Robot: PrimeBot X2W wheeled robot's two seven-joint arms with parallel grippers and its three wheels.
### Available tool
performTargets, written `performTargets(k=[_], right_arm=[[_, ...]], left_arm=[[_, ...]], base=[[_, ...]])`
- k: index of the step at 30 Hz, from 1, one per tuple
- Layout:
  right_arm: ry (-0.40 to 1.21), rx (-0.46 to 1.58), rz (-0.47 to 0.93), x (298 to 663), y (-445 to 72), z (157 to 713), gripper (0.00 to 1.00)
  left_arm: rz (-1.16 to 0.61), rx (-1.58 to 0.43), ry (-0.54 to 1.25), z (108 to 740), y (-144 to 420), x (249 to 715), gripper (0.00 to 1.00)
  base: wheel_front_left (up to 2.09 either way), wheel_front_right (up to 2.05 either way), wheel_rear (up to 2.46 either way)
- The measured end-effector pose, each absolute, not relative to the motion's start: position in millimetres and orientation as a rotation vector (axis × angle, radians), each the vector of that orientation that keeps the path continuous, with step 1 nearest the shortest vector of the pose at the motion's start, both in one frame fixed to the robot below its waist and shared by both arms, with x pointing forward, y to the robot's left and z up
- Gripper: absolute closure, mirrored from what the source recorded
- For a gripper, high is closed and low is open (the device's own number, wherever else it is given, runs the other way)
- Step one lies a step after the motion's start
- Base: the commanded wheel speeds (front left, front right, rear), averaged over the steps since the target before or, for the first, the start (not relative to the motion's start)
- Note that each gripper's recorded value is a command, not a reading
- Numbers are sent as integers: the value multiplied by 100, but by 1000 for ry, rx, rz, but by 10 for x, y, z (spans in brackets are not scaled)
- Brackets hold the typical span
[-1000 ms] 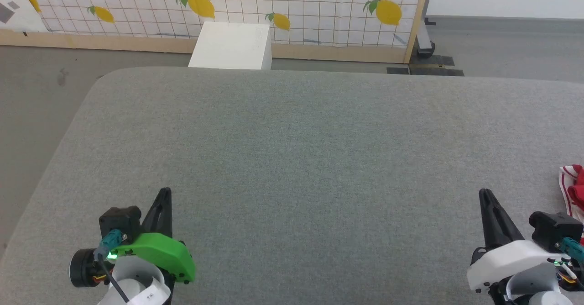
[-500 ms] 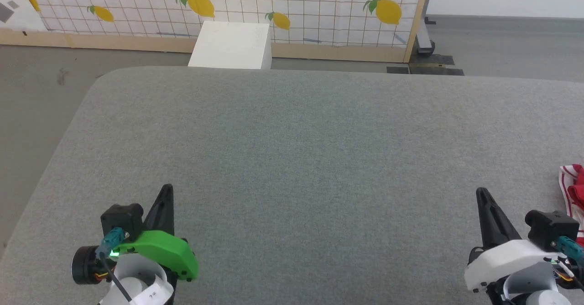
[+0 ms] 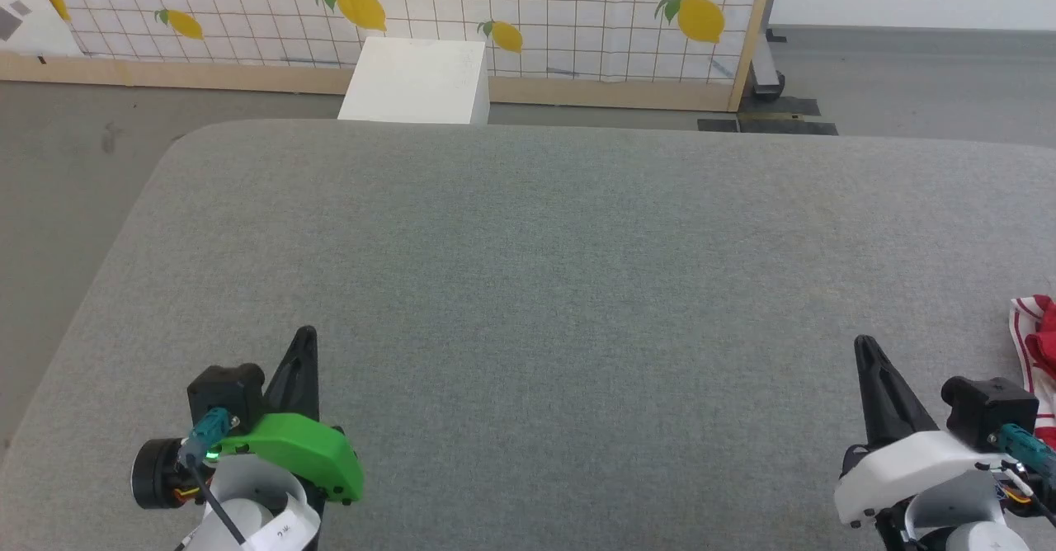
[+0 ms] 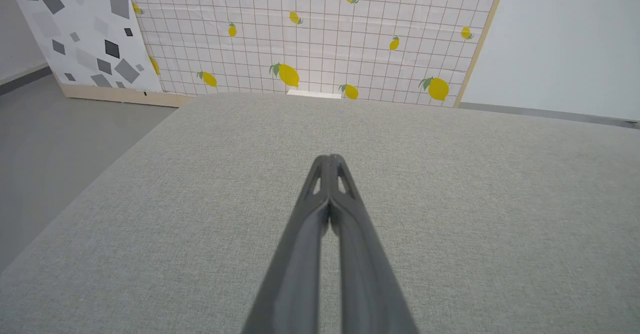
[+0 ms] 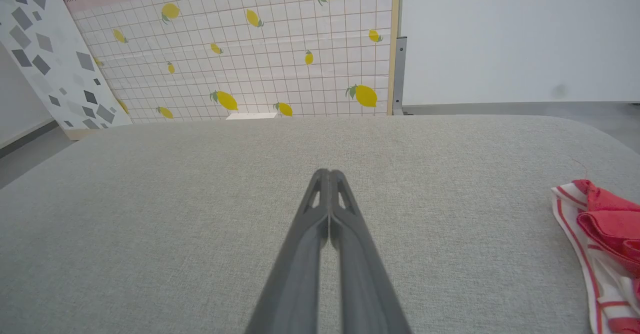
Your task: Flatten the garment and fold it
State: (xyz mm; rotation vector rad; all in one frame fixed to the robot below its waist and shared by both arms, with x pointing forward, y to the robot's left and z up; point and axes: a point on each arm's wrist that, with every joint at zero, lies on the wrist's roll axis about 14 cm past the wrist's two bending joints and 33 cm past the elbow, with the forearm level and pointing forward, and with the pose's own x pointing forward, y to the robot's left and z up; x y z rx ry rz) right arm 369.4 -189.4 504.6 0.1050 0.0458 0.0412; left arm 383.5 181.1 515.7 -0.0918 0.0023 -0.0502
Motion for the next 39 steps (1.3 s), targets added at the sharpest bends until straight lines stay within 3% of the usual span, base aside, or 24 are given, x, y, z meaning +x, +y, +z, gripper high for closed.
performTargets(k=[39], right_arm=[[34, 47, 78, 3702, -1779, 5120, 100]], left_arm=[[-50, -38, -20, 5257, 1747, 3824, 100]], base=[[0, 0, 0]])
